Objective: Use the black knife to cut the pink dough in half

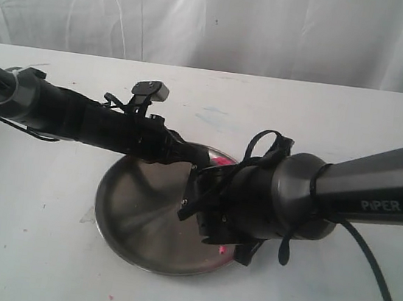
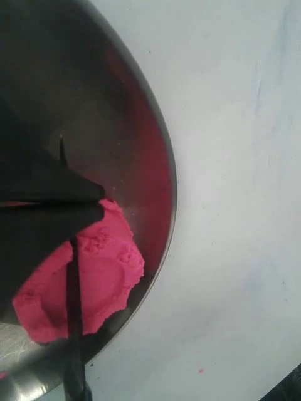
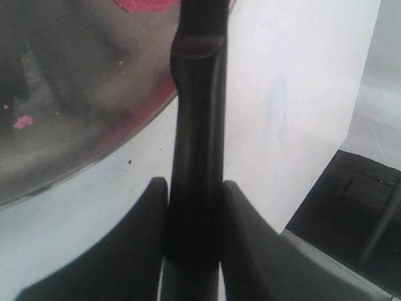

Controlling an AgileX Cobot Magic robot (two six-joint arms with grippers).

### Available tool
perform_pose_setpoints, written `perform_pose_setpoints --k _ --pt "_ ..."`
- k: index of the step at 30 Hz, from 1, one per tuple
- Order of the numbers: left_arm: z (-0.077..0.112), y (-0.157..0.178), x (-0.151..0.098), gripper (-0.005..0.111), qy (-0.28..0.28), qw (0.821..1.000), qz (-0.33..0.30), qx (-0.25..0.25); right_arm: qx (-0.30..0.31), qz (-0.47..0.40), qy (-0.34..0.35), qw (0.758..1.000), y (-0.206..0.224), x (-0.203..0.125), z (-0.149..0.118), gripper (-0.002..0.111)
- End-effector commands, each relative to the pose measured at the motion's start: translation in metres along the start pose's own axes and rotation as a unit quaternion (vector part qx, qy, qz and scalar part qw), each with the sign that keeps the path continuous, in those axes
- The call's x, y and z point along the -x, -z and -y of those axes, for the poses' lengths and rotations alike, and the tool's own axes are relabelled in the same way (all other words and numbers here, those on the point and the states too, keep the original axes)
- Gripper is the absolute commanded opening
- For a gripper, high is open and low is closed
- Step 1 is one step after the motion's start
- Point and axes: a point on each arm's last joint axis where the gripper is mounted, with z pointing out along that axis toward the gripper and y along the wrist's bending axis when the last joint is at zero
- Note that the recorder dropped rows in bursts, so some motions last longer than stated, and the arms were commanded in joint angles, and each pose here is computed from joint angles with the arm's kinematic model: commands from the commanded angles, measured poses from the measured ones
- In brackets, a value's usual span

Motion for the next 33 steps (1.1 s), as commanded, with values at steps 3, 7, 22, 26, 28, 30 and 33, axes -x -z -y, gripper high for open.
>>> perform_pose_setpoints --k 3,7,22,26,28,30,33 --pt "0.002 -0.002 0.002 0.0 0.003 1.0 0.007 -0.004 0.0 -0.006 0.024 1.0 0.0 -0.001 0.0 0.0" --pt "-0.004 -0.01 -0.01 0.0 0.02 1.0 -0.006 -0.012 -0.001 -0.005 0.029 1.0 0.0 -0.001 0.0 0.0" --pt "0.003 -0.001 0.007 0.0 -0.001 1.0 0.01 -0.009 -0.011 -0.025 0.036 0.999 0.0 -0.004 0.002 0.0" --pt "0.011 0.007 0.023 0.0 -0.021 0.999 0.026 -0.008 -0.011 -0.035 0.033 0.999 0.0 -0.006 0.002 0.0" --pt "0.014 0.012 0.03 0.0 -0.029 0.999 0.032 -0.001 -0.011 -0.039 0.032 0.999 0.0 -0.007 0.002 0.0" --pt "0.017 0.017 0.035 0.0 -0.044 0.998 0.033 0.011 -0.007 -0.037 0.03 0.999 0.0 -0.007 0.001 0.0" --pt "0.019 0.02 0.035 0.0 -0.054 0.998 0.019 0.017 0.009 -0.037 0.029 0.999 0.0 -0.006 -0.002 0.0"
